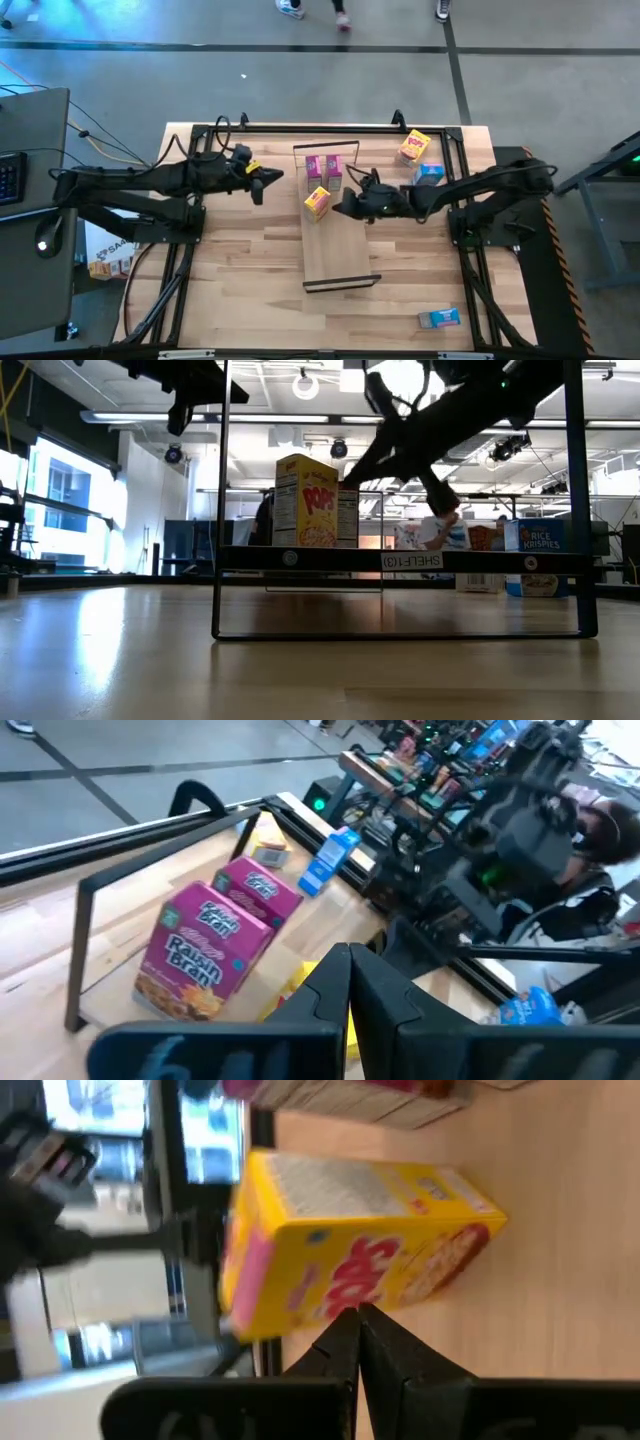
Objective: Stack cereal on shelf
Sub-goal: Put the left yellow cereal box on the shelf
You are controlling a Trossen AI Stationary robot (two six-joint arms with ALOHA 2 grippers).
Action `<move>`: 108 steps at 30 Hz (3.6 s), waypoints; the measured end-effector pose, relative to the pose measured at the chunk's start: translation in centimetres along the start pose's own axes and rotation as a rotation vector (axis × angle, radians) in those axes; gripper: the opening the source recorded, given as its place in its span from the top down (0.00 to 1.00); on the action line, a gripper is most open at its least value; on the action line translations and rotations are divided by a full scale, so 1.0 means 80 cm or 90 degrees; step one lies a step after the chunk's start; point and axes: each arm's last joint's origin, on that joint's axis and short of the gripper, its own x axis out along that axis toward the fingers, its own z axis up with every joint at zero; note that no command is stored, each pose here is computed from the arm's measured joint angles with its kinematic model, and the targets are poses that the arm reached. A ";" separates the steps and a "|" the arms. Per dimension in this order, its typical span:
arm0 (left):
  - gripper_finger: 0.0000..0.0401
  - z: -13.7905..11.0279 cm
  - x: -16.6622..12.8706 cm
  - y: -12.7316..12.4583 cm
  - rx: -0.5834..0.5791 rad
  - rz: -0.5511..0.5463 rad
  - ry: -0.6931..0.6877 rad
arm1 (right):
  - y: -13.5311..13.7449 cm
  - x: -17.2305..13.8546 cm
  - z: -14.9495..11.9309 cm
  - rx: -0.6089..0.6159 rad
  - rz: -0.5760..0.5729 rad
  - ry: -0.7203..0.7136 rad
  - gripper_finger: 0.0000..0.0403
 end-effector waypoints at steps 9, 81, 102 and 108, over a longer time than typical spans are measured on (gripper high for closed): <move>1.00 0.011 -0.001 0.014 0.022 0.003 -0.006 | -0.014 0.022 -0.001 0.062 0.004 -0.064 1.00; 1.00 0.034 -0.008 0.051 0.034 0.021 -0.012 | 0.026 0.030 0.024 -0.003 -0.069 0.066 1.00; 1.00 0.026 -0.008 0.054 0.033 0.033 0.036 | 0.035 0.042 0.048 -0.066 -0.100 0.036 1.00; 1.00 -0.032 -0.003 0.070 -0.036 0.050 0.143 | 0.041 0.022 0.050 -0.110 -0.118 0.058 1.00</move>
